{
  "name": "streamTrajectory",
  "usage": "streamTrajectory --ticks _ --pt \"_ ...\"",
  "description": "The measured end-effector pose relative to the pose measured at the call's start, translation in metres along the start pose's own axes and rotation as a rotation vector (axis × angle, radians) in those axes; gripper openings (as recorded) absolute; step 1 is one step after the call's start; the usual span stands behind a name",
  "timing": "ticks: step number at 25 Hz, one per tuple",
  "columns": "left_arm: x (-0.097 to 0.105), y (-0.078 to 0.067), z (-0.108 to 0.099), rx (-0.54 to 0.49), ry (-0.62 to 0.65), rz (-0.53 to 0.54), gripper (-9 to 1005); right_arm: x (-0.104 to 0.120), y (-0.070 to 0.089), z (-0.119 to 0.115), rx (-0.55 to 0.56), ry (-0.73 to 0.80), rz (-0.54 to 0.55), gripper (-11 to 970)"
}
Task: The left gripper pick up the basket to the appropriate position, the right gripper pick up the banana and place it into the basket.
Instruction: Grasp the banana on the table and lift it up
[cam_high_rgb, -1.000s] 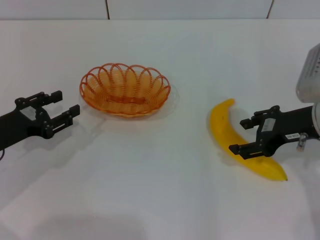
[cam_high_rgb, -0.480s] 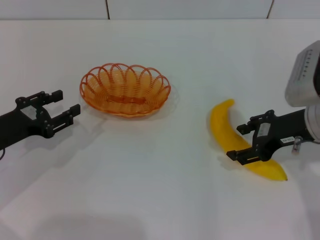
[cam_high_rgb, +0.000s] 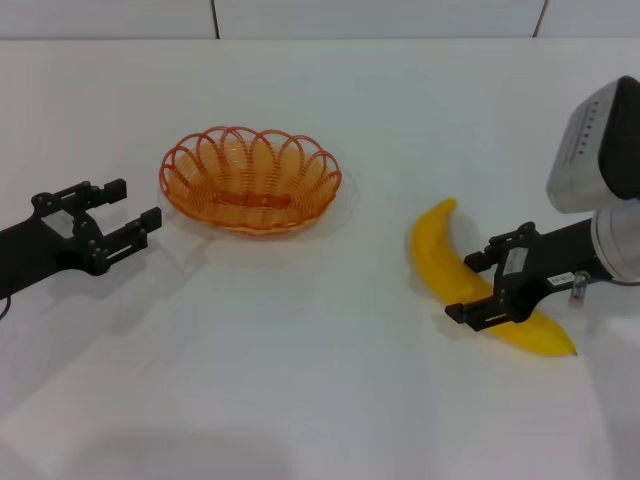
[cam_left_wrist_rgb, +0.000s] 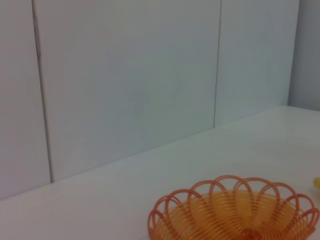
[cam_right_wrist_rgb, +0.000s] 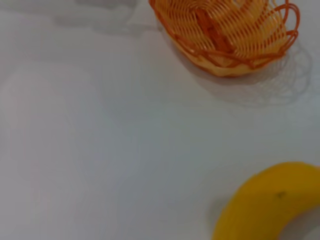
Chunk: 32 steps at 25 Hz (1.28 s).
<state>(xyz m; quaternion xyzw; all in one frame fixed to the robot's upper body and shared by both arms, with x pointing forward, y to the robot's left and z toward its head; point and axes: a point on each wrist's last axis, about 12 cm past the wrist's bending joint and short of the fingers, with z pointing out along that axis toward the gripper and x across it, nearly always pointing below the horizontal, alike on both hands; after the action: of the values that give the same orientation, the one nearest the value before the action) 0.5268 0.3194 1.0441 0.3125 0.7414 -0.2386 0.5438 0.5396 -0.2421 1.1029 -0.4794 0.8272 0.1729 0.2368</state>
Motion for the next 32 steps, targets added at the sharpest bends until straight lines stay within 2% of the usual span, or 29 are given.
streamTrajectory --ticks 20,30,32 --pt "-0.002 0.0 0.002 0.004 -0.004 0.003 616 -0.003 -0.007 0.007 0.022 0.015 0.017 751" --pt "-0.002 0.0 0.002 0.004 -0.004 0.003 616 -0.01 -0.008 -0.002 0.04 -0.017 0.005 564" --pt "-0.002 0.0 0.002 0.001 -0.004 0.002 616 -0.018 -0.005 -0.006 0.041 -0.051 -0.023 482"
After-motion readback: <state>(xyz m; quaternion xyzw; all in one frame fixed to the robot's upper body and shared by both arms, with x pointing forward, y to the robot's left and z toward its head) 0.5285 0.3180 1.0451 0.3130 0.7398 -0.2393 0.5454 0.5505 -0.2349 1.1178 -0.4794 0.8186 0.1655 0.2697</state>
